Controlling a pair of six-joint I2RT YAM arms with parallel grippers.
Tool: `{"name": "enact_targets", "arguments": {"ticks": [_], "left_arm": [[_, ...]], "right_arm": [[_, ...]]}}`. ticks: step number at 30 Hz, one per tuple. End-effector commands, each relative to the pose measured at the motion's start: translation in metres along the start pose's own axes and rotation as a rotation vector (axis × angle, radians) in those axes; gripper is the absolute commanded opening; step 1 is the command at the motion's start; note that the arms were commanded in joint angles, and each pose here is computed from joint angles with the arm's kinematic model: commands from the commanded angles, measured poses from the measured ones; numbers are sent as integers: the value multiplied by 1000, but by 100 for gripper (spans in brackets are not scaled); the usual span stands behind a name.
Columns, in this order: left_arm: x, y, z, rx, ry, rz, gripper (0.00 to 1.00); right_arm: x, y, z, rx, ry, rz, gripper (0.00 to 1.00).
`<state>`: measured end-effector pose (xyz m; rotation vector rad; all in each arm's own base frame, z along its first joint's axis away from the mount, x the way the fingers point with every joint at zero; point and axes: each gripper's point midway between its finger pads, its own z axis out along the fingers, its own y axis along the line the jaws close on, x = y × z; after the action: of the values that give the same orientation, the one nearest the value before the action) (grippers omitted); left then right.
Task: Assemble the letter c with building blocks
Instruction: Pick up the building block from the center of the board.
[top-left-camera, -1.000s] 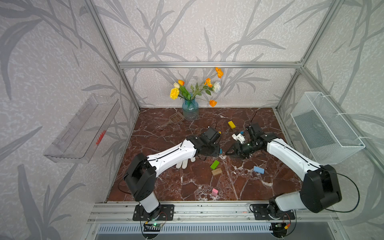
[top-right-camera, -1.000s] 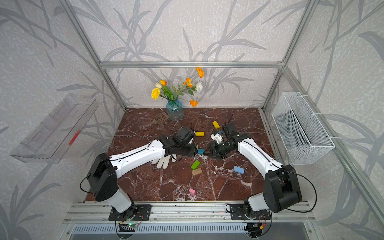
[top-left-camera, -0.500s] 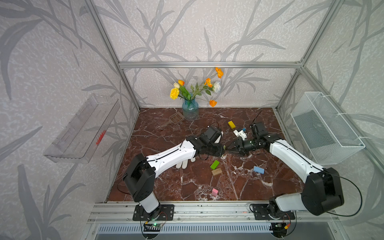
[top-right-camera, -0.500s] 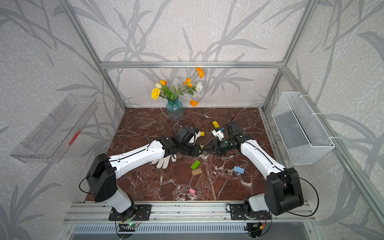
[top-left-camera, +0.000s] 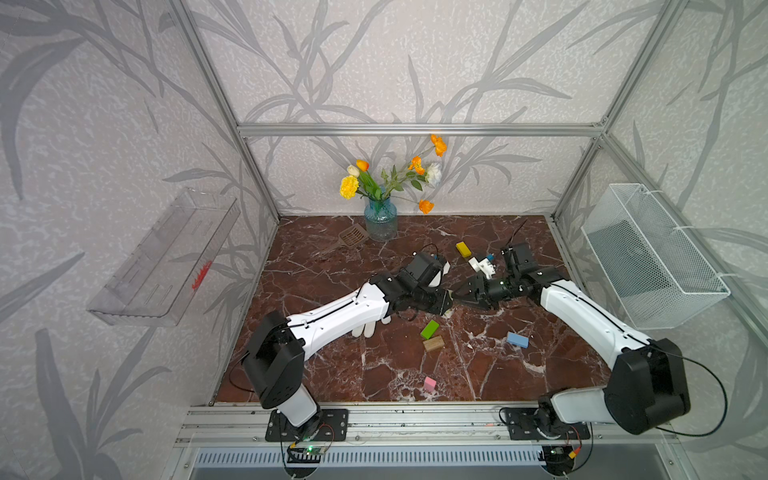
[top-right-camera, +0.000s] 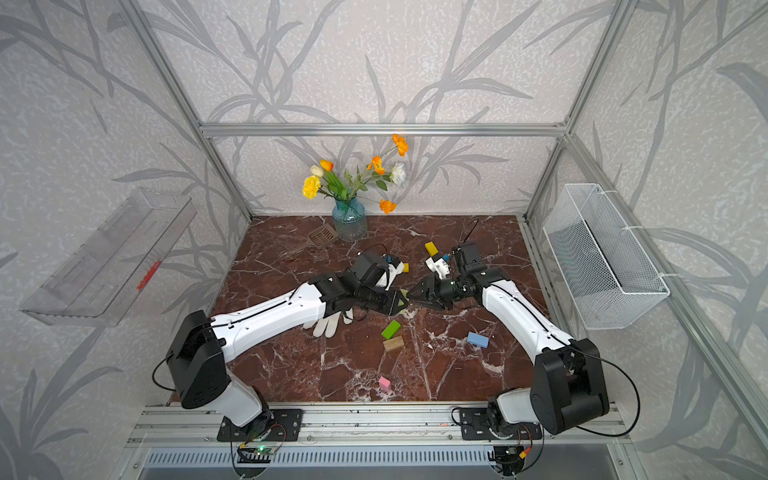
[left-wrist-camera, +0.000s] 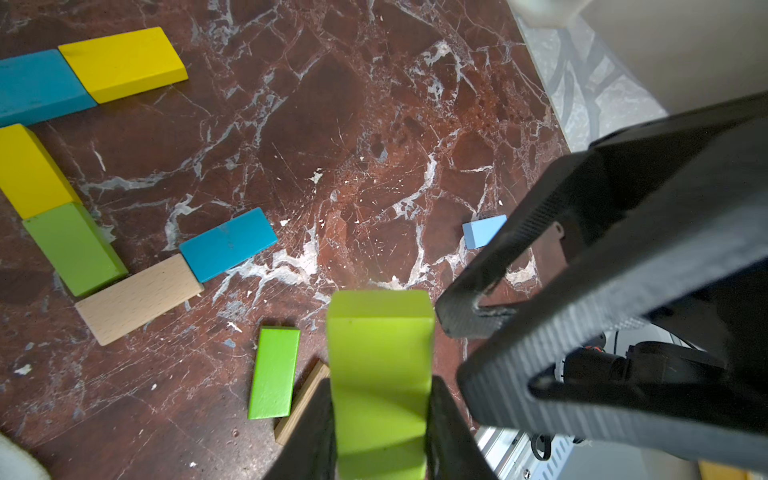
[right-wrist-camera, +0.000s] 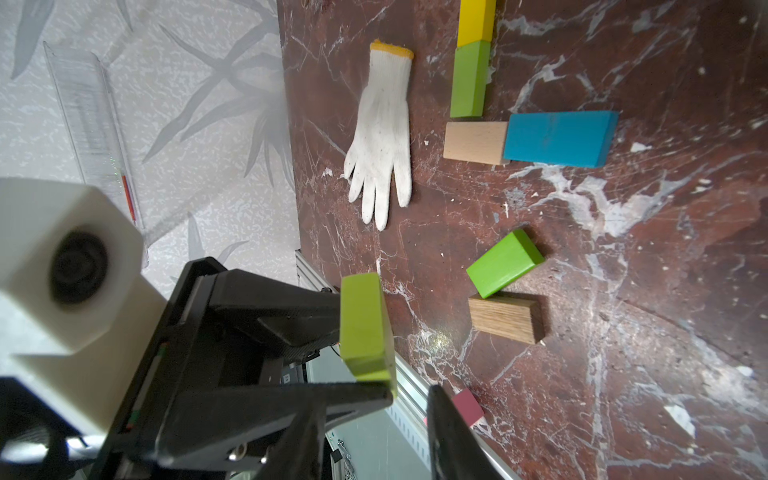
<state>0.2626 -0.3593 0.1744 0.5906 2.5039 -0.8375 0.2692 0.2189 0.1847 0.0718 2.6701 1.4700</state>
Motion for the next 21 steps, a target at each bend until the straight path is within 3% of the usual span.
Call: {"name": "enact_targets", "arguments": {"ticks": [1,7,14,18,21], "left_arm": [[-2,-11,-9,43,-23,46,22],[3,-15,-5,67,1,45,21],[2,-17,-6,70,-9,59,20],[2,-17,-6,71,-9,61,20],[3,-18,-5,76,-5,58,20]], "right_arm": [[-5,10,-6,-17,-26,-46,40],[-7,16,-7,-37,-33,-67,37],[-7,17,-8,-39,-34,-66,23],[-6,16,-7,-36,-28,-64,23],[-5,15,-7,-37,-24,-60,10]]}}
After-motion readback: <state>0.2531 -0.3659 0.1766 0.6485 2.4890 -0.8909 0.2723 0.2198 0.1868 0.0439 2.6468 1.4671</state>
